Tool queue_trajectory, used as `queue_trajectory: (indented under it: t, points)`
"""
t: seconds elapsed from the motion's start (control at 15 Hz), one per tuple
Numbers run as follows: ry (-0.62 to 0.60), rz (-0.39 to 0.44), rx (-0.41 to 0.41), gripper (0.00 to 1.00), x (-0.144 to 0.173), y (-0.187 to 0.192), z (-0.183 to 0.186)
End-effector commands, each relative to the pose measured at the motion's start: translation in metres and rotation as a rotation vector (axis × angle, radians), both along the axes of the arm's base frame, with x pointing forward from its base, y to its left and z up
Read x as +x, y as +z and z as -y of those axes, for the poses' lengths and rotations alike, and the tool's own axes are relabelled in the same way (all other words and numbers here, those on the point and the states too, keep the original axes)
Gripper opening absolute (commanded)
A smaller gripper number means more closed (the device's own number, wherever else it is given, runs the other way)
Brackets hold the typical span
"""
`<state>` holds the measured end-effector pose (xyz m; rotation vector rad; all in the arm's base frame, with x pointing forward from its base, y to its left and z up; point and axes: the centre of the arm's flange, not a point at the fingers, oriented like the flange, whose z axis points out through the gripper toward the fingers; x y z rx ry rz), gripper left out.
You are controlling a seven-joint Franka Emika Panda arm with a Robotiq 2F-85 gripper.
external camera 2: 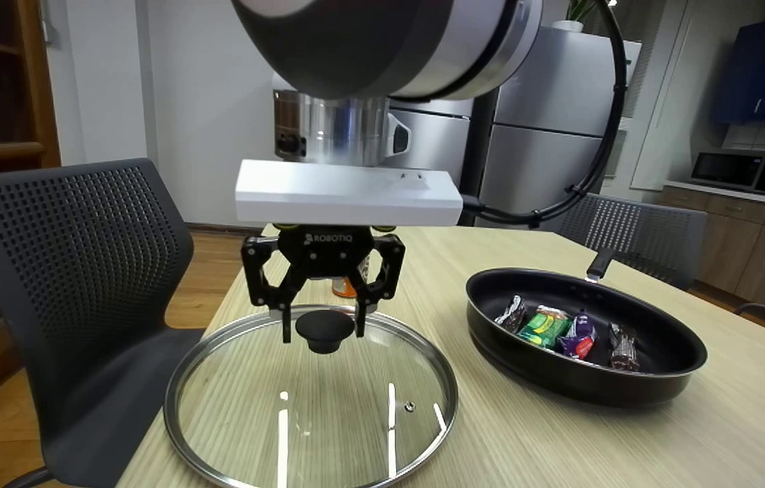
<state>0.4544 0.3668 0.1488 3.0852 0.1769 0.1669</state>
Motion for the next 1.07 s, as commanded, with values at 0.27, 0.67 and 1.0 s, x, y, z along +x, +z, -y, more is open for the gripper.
queue_trajectory:
  t: [0.27,0.67,1.0]
  points:
    - [0.013,0.004,0.011,0.39,0.003,0.014,-0.002]
    - [0.022,0.043,0.021,0.39,0.001,0.035,-0.001]
    - [0.04,0.098,0.039,0.39,0.001,0.064,0.0]
